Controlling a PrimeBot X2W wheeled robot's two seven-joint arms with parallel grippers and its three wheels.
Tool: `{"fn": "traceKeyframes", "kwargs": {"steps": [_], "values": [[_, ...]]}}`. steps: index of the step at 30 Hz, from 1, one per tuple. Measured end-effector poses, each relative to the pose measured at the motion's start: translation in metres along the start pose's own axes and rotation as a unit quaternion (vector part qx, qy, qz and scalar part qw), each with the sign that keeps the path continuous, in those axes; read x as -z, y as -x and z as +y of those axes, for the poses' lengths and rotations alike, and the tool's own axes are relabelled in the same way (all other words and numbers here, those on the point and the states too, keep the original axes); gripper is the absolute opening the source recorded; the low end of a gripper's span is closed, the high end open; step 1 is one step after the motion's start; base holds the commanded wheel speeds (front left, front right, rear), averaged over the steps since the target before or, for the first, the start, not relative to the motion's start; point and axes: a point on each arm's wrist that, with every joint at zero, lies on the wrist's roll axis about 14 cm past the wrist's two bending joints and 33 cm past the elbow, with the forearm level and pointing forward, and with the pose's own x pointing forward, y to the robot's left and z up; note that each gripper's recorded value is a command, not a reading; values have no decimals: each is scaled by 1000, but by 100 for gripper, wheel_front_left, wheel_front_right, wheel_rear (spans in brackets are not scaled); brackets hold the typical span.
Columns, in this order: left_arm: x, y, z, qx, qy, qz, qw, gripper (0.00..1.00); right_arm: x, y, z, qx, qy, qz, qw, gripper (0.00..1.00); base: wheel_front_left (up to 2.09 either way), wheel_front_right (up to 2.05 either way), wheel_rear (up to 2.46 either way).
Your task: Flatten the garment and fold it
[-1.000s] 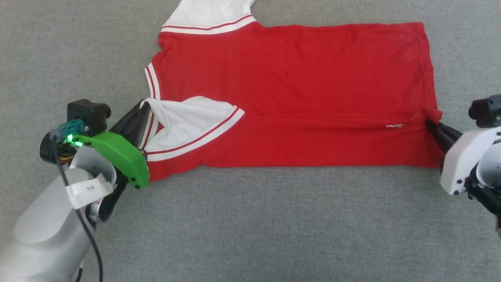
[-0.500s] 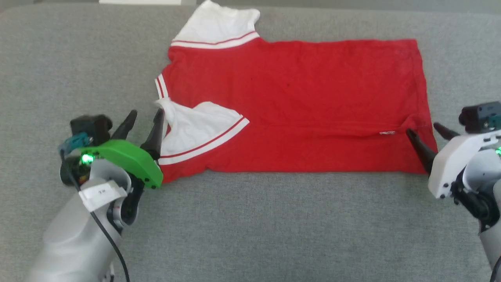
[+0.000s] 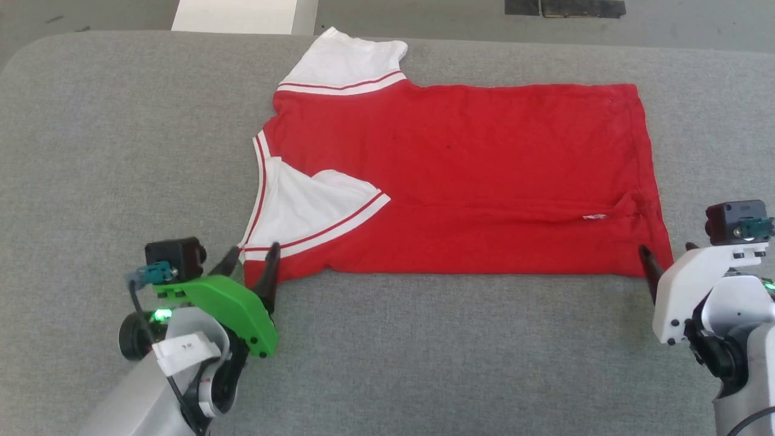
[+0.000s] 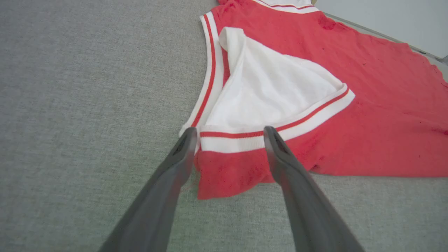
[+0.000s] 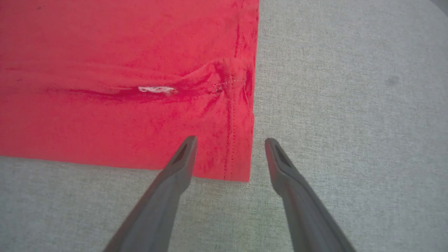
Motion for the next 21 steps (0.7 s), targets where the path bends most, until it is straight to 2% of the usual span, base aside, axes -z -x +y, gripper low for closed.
{"fn": "traceKeyframes", "kwargs": {"steps": [7,18,19,20,21], "values": [[14,-2,12,-35,-34,50,998,100,1,1,6,1,-23,2,1000,100,0,0,0],[44,-9,23,-64,-49,126,989,100,3,0,0,10,-28,1,1000,100,0,0,0],[45,-10,23,-62,-48,130,988,90,4,0,0,11,-28,1,1000,100,0,0,0],[46,-10,22,-58,-47,133,988,15,4,1,0,11,-28,1,1000,100,0,0,0],[46,-10,21,-54,-47,133,989,0,3,1,0,11,-29,0,1000,100,0,0,0]]}}
